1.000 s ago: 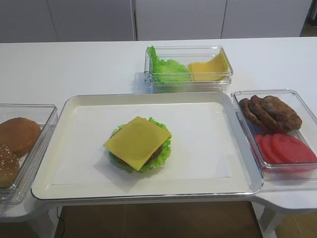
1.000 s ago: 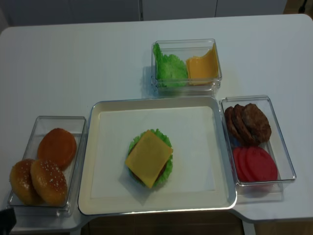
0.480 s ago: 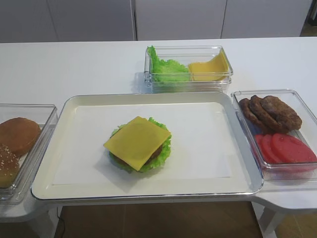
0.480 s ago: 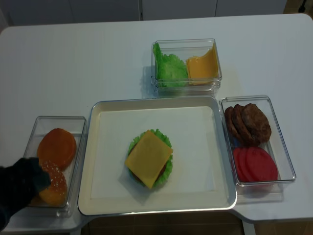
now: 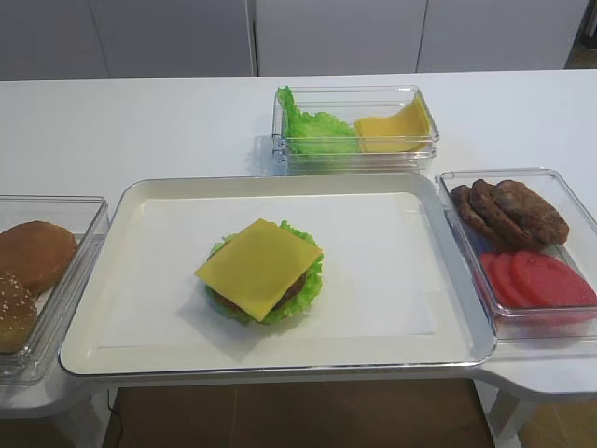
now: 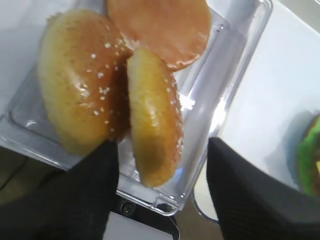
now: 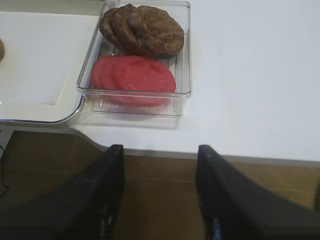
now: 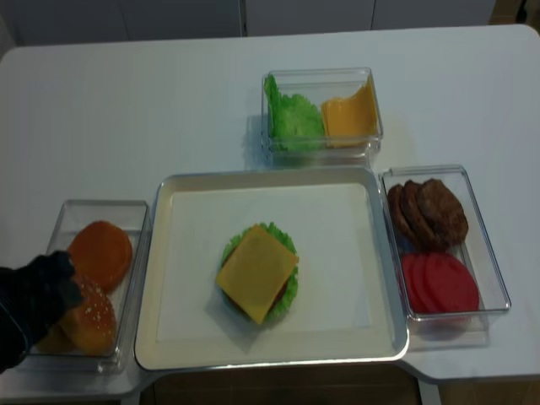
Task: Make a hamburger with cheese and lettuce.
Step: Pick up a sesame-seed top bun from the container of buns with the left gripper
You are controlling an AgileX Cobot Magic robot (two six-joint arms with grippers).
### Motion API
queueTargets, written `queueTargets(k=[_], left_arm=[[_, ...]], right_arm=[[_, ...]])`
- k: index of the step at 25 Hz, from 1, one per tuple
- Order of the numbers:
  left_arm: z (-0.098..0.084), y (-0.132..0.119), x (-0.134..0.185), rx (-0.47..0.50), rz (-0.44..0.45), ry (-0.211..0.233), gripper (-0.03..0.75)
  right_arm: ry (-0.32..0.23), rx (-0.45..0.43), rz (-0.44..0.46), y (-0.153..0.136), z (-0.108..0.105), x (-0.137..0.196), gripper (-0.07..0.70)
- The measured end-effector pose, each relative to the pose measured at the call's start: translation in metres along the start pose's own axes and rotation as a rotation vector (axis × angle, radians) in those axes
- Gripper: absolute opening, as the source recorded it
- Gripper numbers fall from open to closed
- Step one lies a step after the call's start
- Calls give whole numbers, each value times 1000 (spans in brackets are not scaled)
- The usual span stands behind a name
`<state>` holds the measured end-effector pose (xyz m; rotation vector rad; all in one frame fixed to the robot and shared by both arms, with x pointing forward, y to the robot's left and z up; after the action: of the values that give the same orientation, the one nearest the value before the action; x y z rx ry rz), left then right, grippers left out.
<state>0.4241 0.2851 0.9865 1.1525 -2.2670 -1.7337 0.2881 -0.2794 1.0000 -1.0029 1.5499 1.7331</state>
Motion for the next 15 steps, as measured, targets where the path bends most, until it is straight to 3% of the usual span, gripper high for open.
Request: queueTargets(k=[15], left_arm=[[-1,0,-6,5,-35,28,414]], right_arm=[[0,0,0,0,0,0,371]])
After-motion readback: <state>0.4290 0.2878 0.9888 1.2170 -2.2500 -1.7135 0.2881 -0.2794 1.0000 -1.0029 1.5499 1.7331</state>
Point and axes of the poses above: a point on each arm's last joint axis where the gripper is mounted, y pointing back along that axis away from the gripper, z along the wrist's bending axis when the last joint is at zero, x = y × z, the point moved 7 cm from there along -y, pointing out along that axis toward the gripper, and after that the axes turned 1 degree about -y, right-handed, at the moved point
